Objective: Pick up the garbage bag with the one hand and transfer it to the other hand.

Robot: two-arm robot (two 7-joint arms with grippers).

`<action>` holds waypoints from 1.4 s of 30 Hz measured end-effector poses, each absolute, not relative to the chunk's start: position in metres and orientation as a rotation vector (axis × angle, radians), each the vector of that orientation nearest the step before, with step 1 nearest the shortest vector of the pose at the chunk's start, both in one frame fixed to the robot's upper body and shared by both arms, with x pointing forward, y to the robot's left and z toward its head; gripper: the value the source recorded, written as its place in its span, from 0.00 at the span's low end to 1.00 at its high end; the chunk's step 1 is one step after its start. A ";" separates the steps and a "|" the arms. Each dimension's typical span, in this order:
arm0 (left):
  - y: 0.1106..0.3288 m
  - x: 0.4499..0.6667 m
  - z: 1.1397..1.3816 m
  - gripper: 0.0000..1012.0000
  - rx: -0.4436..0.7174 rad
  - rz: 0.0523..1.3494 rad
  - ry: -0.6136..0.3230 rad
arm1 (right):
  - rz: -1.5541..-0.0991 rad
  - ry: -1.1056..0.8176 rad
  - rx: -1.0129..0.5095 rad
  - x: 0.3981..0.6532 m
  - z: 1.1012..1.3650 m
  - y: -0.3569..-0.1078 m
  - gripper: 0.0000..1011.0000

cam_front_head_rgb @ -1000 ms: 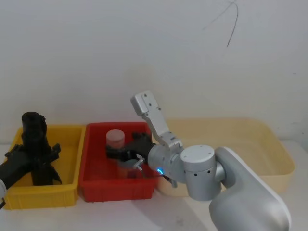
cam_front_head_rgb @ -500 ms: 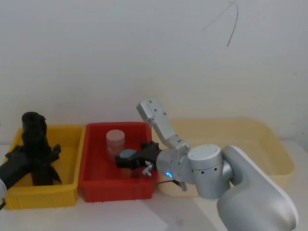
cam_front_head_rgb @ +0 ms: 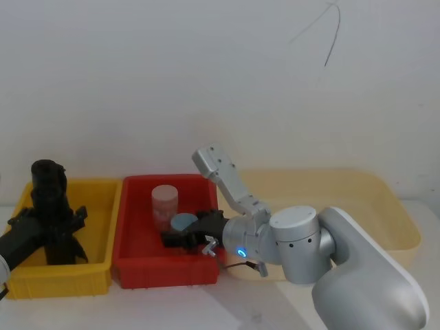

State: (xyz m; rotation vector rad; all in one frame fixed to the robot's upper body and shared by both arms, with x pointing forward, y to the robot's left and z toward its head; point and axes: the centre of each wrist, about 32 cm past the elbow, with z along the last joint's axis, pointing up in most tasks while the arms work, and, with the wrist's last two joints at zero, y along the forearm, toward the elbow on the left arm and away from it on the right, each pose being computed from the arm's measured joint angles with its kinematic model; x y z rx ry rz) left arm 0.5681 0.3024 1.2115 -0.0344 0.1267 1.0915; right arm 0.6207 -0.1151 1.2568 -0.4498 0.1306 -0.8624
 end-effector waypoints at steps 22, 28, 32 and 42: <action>0.302 0.568 1.211 0.99 -0.034 1.092 0.127 | -0.832 0.148 -0.447 0.619 1.258 -0.113 0.70; 0.303 0.568 1.212 0.99 -0.034 1.092 0.127 | -0.830 0.149 -0.447 0.619 1.258 -0.113 0.64; 0.302 0.568 1.211 0.99 -0.034 1.092 0.127 | -0.829 0.150 -0.447 0.619 1.258 -0.113 0.64; 0.302 0.568 1.211 0.90 -0.034 1.092 0.127 | -0.827 0.151 -0.447 0.619 1.259 -0.113 0.64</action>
